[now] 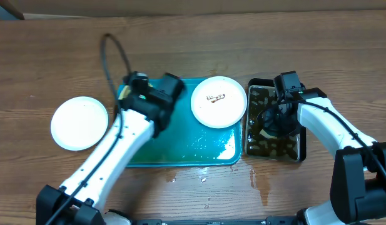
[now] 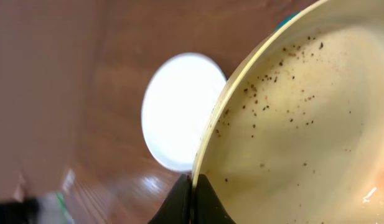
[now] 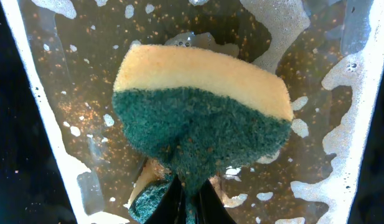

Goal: Clean dirty plates on tray and stack at the side
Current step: 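Set the yellow-rimmed plate on the white plate left of the tray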

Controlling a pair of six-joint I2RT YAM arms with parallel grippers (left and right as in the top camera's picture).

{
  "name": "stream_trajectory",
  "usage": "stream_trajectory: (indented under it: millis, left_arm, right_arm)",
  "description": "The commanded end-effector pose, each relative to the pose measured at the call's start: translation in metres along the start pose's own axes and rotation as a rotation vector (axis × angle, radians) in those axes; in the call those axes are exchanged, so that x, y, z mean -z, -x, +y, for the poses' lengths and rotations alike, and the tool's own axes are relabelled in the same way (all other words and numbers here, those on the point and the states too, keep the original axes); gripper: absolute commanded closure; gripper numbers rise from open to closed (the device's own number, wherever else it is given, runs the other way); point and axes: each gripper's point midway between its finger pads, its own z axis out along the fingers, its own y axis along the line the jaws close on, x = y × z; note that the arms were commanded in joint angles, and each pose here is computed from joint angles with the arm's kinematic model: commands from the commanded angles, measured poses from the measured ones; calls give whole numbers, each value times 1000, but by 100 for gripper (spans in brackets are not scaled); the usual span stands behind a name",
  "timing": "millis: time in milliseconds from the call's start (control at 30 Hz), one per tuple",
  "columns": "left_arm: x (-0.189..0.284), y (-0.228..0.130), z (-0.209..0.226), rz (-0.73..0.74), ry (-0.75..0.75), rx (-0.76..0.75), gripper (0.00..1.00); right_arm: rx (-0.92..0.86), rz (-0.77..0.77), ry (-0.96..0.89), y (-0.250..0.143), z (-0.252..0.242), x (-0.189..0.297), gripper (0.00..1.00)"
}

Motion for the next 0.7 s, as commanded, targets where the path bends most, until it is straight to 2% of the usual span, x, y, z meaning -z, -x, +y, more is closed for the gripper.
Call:
stream_trajectory:
  millis: [0,300,400,667]
  left_arm:
    - [-18,-14,8,179,-173,200,96]
    - [-61,-19,48,358,-481,540,96]
    - [-81,-33,67,435,-504,655,96]
    - [-138,-73,109,588,-409,892,96]
  right_arm:
    - [7,-4,8,0,2,2,96]
    - [11,-2,7,-1,2,2,96]
    - [11,-1,7,-1,2,2,96]
    - [11,6,4,-3,1,2,96]
